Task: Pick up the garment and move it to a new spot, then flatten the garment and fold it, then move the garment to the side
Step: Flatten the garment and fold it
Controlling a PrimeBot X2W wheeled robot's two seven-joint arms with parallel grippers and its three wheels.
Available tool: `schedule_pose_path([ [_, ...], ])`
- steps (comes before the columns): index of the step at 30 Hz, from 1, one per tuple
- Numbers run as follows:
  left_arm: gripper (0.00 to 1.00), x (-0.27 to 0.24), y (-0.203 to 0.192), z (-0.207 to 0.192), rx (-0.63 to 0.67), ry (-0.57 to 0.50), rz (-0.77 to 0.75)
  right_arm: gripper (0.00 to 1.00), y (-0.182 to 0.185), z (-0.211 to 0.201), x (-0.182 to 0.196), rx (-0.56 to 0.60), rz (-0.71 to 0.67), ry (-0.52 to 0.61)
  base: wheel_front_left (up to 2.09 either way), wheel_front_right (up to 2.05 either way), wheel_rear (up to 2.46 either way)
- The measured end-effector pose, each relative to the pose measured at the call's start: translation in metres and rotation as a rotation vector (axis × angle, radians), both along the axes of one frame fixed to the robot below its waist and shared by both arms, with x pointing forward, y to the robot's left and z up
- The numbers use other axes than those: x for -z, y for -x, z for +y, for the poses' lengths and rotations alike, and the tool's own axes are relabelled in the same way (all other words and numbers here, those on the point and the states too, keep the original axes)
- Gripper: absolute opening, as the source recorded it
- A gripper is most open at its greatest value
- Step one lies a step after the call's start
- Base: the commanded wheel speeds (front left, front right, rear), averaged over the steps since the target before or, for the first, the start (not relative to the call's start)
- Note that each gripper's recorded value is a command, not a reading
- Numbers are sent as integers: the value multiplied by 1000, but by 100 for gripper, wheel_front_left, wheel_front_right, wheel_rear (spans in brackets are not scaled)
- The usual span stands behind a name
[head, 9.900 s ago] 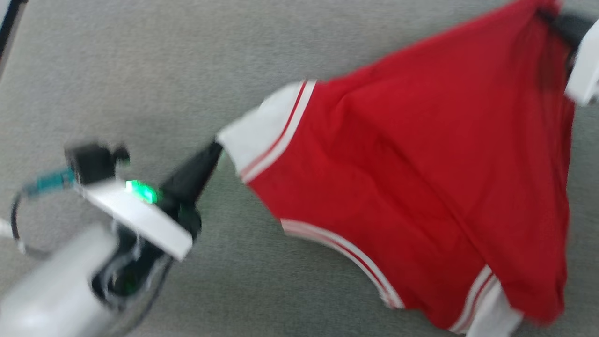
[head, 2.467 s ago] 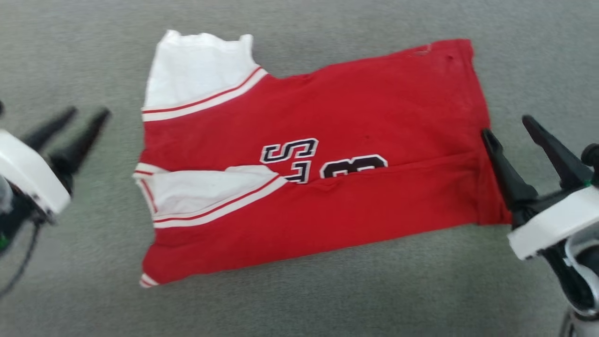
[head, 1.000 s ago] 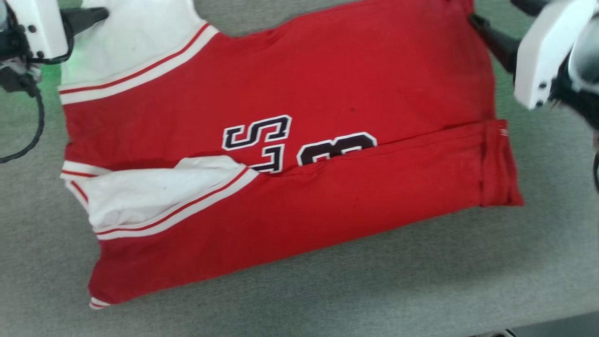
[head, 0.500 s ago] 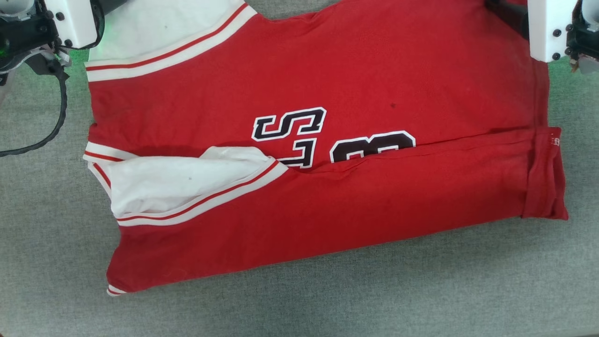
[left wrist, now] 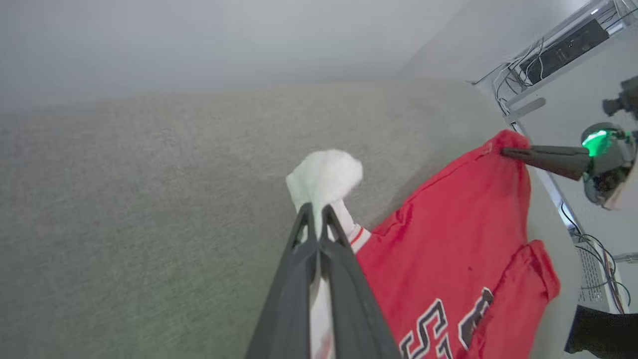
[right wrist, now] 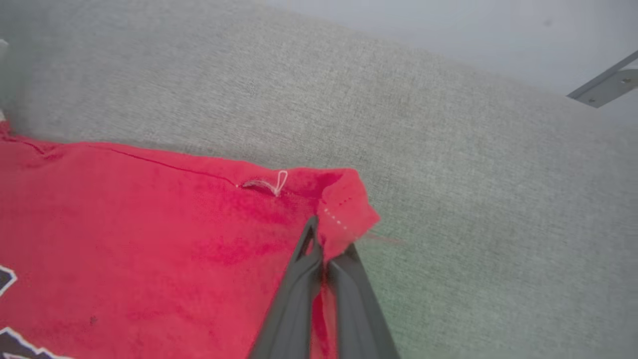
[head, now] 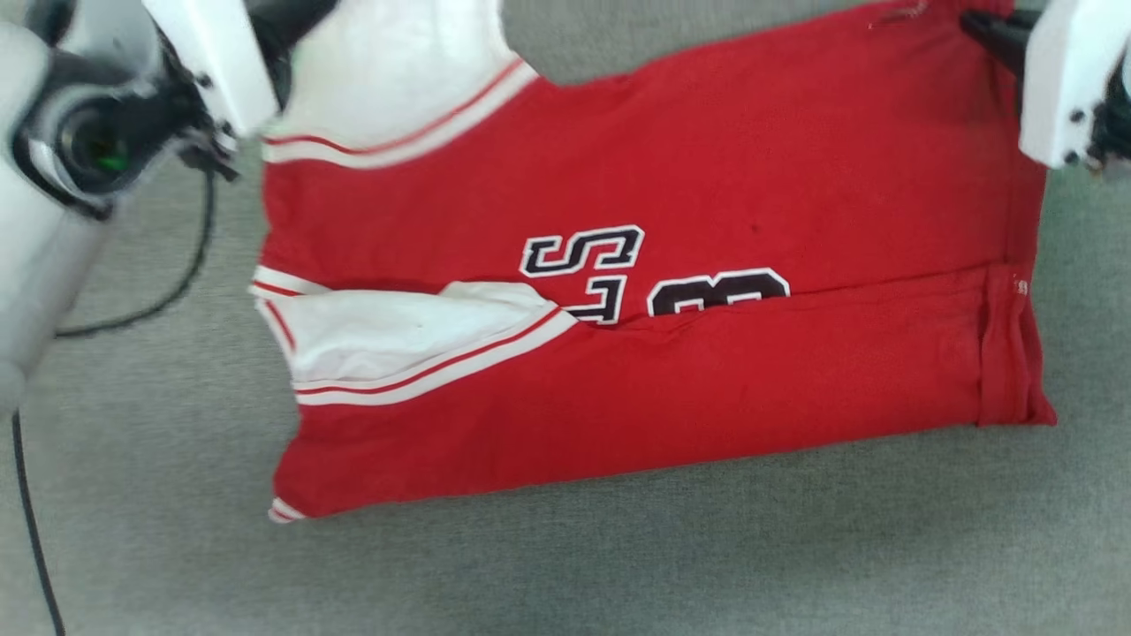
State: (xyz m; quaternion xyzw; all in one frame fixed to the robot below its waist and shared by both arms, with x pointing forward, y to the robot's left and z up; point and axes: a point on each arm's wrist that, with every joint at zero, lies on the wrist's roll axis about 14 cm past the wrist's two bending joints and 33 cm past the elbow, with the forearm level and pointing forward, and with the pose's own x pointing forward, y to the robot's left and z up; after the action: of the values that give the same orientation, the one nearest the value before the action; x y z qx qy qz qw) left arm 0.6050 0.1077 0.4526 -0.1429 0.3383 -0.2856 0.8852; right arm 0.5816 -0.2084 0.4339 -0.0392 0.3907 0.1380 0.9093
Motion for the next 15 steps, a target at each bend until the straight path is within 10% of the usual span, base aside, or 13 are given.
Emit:
schedule_pose_path([
  [15,0,-56,126,20,-8,144,-156,0,74,11,-33,-79,-73,-69,0,0,0],
])
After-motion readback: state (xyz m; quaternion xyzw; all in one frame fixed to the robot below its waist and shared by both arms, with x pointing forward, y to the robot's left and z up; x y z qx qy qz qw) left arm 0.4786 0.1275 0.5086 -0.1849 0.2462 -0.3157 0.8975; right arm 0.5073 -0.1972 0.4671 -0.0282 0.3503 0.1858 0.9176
